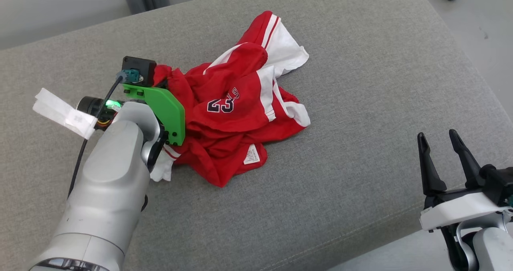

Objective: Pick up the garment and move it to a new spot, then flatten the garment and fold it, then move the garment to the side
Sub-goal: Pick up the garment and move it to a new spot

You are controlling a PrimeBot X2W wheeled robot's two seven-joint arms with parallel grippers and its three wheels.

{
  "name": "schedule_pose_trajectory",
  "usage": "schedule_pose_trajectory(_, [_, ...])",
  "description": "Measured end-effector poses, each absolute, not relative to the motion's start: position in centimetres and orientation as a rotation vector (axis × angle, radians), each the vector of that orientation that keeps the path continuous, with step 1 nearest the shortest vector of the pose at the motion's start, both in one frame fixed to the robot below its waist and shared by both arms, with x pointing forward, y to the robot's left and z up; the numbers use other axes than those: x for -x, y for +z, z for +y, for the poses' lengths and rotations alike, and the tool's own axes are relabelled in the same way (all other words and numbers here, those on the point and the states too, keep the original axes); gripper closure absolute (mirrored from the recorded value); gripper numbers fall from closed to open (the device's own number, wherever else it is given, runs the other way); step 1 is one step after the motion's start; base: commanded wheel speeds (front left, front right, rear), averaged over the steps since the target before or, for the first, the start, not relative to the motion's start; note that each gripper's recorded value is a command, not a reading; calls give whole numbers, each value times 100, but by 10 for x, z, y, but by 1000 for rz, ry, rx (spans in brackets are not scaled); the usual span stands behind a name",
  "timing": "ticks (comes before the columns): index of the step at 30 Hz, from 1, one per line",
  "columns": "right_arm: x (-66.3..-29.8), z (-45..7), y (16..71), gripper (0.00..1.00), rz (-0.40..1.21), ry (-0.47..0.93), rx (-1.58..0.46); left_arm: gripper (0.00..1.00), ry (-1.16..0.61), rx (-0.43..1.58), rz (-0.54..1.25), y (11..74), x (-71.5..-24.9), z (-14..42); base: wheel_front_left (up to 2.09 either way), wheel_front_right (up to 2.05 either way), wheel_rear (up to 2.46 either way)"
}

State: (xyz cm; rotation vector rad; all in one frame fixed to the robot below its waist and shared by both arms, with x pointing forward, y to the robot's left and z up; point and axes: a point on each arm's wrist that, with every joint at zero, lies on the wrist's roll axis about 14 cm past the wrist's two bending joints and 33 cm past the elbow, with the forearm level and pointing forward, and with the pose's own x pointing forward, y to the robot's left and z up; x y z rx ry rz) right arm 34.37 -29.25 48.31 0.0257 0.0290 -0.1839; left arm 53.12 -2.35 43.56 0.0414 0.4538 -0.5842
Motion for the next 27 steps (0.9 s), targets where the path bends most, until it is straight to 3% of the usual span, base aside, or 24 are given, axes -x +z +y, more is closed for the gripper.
schedule_pose_trajectory(12, [-334,-285,499,0,-19,-174,-31,100,-650,-42,77,553,-541,-50,0,0,0])
schedule_pose_trajectory(27, [-322,-281,504,0,-48,-197,-63,100,-764,-80,-593,830,-506,-89,0,0,0])
